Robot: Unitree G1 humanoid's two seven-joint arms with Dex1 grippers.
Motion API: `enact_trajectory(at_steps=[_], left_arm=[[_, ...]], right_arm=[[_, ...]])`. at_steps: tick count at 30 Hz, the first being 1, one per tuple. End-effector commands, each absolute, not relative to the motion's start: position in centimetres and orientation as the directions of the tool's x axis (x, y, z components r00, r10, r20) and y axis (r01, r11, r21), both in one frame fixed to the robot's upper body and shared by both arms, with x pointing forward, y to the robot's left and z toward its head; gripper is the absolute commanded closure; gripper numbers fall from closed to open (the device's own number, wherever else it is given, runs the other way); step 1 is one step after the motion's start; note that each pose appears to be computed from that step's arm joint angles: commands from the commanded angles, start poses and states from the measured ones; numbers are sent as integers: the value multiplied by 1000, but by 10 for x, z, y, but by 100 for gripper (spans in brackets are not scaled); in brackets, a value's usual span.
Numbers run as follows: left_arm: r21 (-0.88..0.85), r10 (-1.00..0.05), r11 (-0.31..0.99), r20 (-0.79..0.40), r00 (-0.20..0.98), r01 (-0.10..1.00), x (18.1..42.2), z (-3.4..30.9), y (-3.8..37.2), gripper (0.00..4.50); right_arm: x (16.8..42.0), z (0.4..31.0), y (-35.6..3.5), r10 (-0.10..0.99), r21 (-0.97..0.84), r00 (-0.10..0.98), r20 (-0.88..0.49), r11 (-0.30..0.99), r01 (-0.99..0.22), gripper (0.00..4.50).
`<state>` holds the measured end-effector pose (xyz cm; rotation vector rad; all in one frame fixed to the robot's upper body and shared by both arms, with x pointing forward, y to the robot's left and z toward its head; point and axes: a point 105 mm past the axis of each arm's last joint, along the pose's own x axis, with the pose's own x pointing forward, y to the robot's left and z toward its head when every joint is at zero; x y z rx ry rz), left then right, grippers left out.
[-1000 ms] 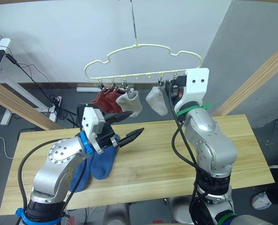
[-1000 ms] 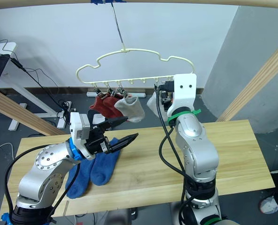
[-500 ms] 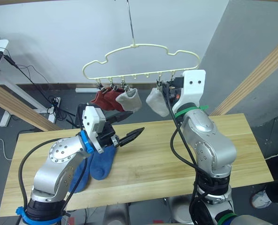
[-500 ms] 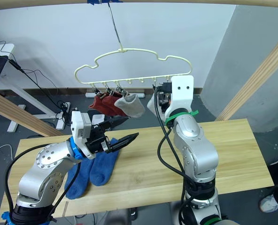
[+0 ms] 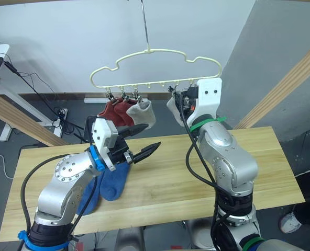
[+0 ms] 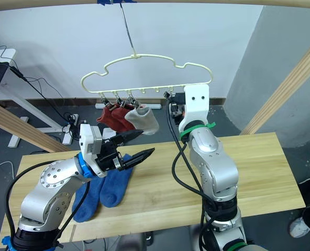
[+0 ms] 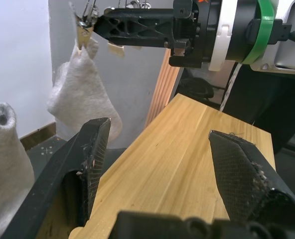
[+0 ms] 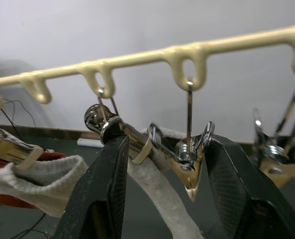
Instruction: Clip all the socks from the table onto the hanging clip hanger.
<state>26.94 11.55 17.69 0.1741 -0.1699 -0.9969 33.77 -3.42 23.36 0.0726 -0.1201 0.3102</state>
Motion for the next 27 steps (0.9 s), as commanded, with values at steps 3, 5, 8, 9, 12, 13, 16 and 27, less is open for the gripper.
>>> enact_trajectory(at_steps=[3, 5, 8, 9, 12, 13, 16, 27], left_arm=[[248, -855, 515, 83, 512, 821, 264, 182, 111, 98], [247, -855, 515, 83, 512, 820, 264, 182, 111, 98], [246, -856, 514, 81, 511, 822, 264, 182, 111, 98], [246, -855, 514, 81, 511, 821, 264, 182, 111, 98], [245, -856, 514, 81, 511, 822, 264, 181, 111, 98], [245, -856, 513, 81, 510, 822, 264, 181, 111, 98], [244, -856, 513, 80, 510, 823, 264, 180, 111, 98], [240, -857, 512, 75, 510, 825, 264, 177, 113, 98]], right_arm=[[329, 259, -19, 357, 44, 903, 239, 925, -377, 214], [330, 259, -18, 360, 36, 900, 244, 925, -379, 214], [331, 259, -19, 359, 34, 901, 245, 925, -378, 214], [331, 259, -19, 358, 33, 901, 245, 926, -376, 214], [331, 258, -20, 356, 31, 902, 243, 927, -374, 214], [331, 258, -20, 356, 31, 903, 243, 927, -374, 214], [331, 257, -20, 356, 30, 902, 242, 927, -374, 214], [330, 244, -24, 331, -2, 923, 197, 941, -337, 214]])
